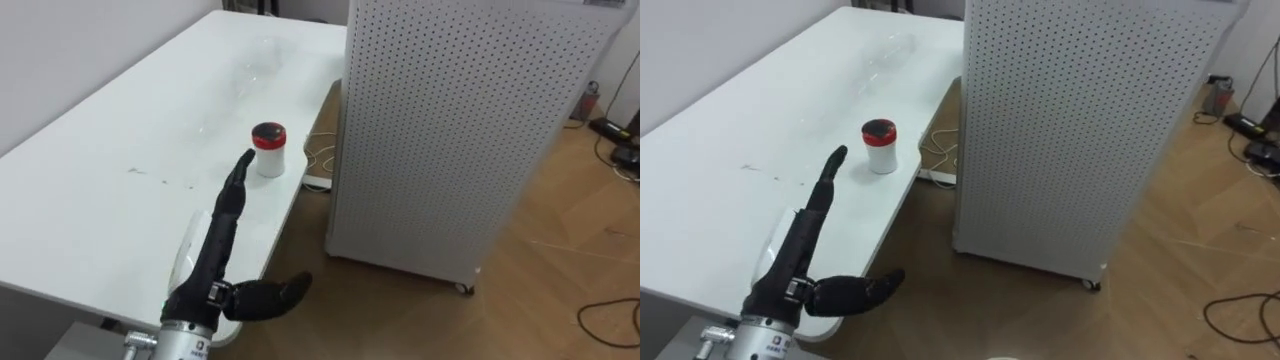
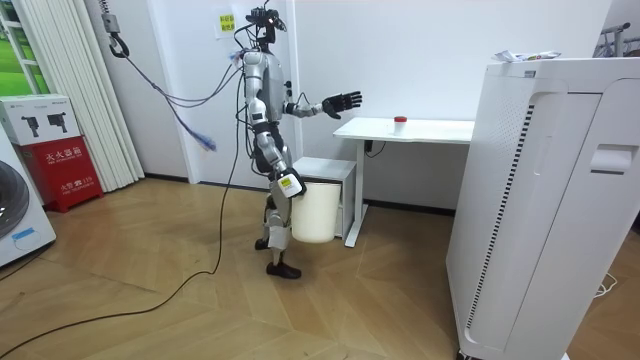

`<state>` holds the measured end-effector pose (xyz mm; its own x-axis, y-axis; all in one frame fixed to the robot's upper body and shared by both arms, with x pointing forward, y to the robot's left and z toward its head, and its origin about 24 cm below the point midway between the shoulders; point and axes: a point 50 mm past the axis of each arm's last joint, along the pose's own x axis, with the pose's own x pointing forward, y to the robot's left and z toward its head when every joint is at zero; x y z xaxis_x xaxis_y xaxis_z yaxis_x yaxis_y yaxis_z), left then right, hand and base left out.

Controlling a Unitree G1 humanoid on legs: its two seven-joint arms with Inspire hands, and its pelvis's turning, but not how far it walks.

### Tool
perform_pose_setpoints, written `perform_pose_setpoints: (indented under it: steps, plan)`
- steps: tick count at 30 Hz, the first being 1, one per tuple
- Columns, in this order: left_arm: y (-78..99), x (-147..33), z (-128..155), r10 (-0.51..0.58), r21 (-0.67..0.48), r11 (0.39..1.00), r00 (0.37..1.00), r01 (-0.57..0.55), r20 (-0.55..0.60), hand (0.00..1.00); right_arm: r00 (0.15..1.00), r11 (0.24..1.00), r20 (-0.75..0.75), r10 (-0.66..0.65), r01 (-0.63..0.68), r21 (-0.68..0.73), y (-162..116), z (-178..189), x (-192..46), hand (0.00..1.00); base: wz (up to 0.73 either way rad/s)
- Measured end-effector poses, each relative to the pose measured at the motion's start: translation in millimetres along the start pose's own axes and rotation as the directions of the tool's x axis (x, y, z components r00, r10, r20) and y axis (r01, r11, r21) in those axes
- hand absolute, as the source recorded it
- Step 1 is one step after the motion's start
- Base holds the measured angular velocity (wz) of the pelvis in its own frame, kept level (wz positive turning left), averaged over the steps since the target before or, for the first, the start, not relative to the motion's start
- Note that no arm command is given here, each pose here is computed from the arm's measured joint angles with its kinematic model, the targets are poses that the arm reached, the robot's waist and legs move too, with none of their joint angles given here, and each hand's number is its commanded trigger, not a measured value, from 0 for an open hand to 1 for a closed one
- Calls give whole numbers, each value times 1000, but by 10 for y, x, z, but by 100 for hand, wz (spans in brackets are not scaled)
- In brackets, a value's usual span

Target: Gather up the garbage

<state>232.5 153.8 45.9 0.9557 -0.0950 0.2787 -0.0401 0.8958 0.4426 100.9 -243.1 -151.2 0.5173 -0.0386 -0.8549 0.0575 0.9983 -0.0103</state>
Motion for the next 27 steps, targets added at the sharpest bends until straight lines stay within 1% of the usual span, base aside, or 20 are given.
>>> perform_pose_setpoints:
  steps: [5, 11, 17, 21, 22, 25, 27]
  plan:
    - [24, -6, -6, 39, -15, 999, 999, -39, -7, 0, 1000, 1000, -11, -5, 5, 12, -4, -44, -12, 100, 1]
    - [26, -89, -68, 66, -29, 997, 997, -67, -49, 0, 1000, 999, -22, -12, 13, 29, 24, -98, -21, 100, 0]
    - [43, -183, -205, 82, -49, 995, 988, -89, -129, 0, 1000, 1000, -14, 1, 0, 31, 92, -84, -9, 100, -14]
    - [51, -279, -391, 92, -38, 994, 971, -102, -221, 0, 1000, 1000, -13, 13, -13, -24, 120, -79, -9, 100, -26]
    - [35, -336, -442, 87, -48, 994, 963, -102, -255, 0, 1000, 1000, -18, 14, -15, -26, 122, -86, -11, 100, -4]
    - [6, -341, -443, 94, -111, 985, 957, -129, -276, 0, 1000, 1000, -10, -5, 5, -12, 103, -60, -7, 100, 10]
    - [-3, -355, -459, 106, -143, 978, 952, -152, -288, 0, 1000, 1000, -15, -20, 20, -11, 89, -65, -8, 100, -40]
